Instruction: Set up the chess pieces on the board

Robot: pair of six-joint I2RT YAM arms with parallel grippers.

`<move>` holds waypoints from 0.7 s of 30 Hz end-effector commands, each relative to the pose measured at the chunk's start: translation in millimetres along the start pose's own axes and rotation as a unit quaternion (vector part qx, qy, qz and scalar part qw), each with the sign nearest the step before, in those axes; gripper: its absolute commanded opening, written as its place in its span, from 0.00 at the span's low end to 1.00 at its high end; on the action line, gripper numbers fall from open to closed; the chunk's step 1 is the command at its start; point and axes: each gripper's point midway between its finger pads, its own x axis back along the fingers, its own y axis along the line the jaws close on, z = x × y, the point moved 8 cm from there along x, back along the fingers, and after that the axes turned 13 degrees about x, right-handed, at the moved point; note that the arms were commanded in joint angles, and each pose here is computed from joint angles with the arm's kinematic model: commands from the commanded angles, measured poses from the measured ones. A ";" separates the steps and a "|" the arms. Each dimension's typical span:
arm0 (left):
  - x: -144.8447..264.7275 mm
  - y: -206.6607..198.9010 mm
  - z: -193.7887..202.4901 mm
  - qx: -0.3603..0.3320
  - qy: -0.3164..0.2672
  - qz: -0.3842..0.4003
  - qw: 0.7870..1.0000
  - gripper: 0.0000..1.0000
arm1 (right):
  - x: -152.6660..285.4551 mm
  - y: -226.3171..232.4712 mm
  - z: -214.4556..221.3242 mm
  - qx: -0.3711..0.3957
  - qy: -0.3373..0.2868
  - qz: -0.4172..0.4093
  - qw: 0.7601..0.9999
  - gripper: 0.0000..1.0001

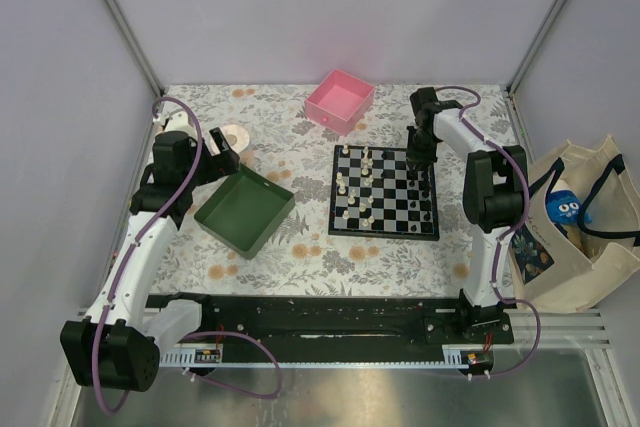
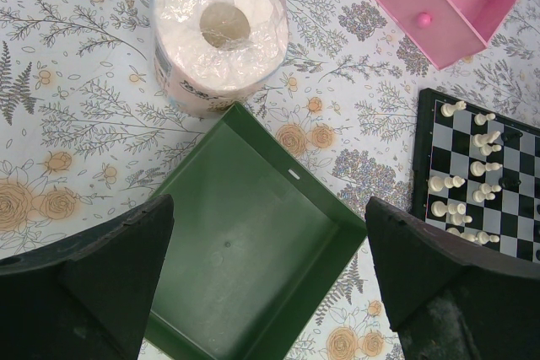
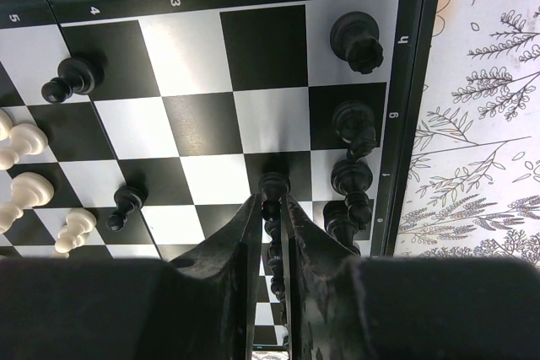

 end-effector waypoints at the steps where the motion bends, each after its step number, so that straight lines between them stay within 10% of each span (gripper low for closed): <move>1: 3.4 -4.0 -8.3 -0.003 -0.025 0.013 1.000 0.99 | 6.2 -3.4 -12.1 0.001 -0.021 0.009 1.000 0.24; 21: 4.4 -4.7 -9.0 -0.002 -0.026 0.015 1.000 0.99 | 45.5 17.9 -24.2 -0.003 -0.070 -0.064 0.995 0.41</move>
